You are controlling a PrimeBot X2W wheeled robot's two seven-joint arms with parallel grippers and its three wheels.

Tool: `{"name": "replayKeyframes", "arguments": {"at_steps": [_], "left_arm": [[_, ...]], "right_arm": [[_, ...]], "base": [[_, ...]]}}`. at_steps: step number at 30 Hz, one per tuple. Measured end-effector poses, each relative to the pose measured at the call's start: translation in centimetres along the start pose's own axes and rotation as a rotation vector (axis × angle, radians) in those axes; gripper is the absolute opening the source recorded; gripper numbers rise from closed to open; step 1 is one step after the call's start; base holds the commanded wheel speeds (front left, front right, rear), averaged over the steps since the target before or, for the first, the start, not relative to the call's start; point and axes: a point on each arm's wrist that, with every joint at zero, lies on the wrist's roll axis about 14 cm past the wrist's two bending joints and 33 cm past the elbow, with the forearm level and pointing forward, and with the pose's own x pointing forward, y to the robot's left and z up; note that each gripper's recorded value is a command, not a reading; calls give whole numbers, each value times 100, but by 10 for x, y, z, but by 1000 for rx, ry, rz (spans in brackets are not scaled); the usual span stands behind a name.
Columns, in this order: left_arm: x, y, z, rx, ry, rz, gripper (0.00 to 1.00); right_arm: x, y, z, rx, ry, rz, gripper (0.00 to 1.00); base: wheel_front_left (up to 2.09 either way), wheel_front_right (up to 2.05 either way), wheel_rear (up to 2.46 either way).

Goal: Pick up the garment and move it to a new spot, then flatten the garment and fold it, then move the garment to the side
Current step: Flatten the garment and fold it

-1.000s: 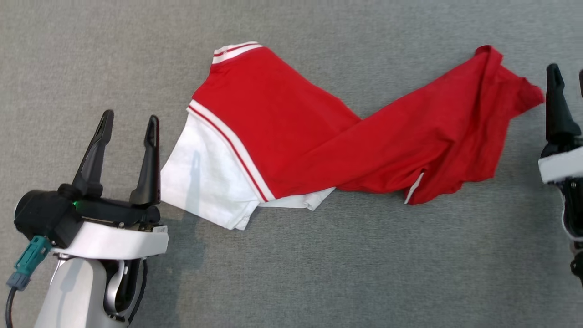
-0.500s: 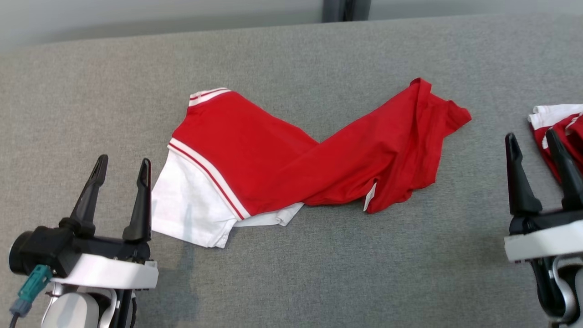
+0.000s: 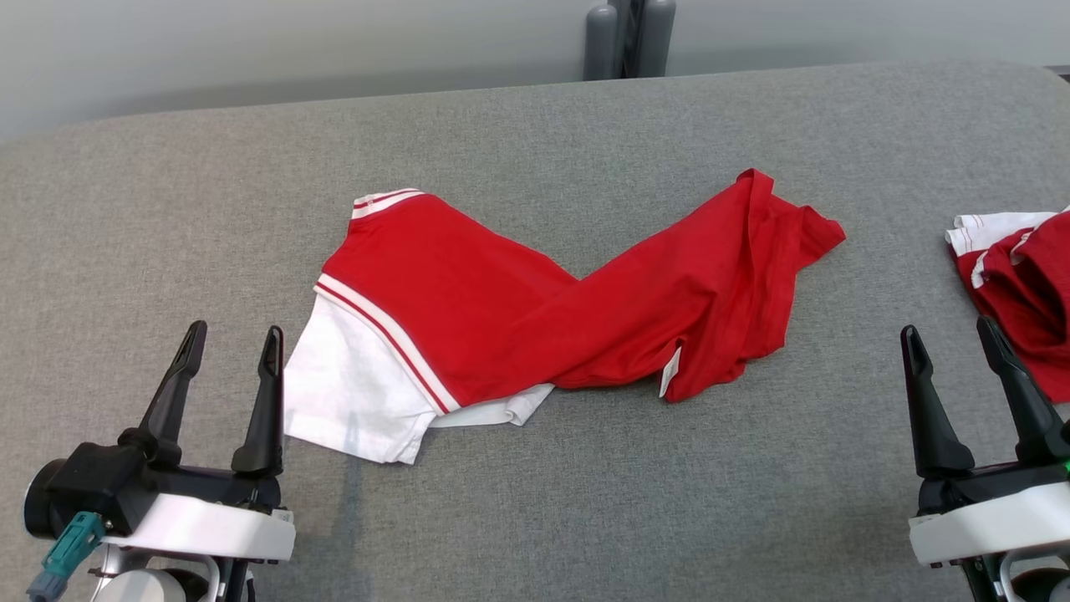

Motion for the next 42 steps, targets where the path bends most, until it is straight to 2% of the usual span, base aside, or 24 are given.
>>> {"name": "replayKeyframes", "arguments": {"at_steps": [9,19,27,33,34,35,36,42], "left_arm": [[0,1,-3,-2,11,5,100],[12,6,-17,-29,23,23,100],[15,18,-42,-42,73,58,100],[19,22,-48,-40,81,61,100],[20,21,-48,-41,81,58,100],[21,21,-49,-42,81,54,100],[21,20,-50,-42,82,53,100],[24,17,-46,-46,71,42,100]], "right_arm": [[13,20,-8,-14,46,68,100],[46,60,-78,38,283,206,100],[55,70,-136,79,444,228,100],[57,75,-146,109,472,237,98],[57,78,-144,115,467,247,49],[58,80,-142,118,458,253,36],[59,81,-139,116,449,259,0],[65,85,-102,129,340,290,0]], "base": [[0,0,0],[0,0,0],[0,0,0],[0,0,0],[0,0,0],[0,0,0],[0,0,0],[0,0,0]]}}
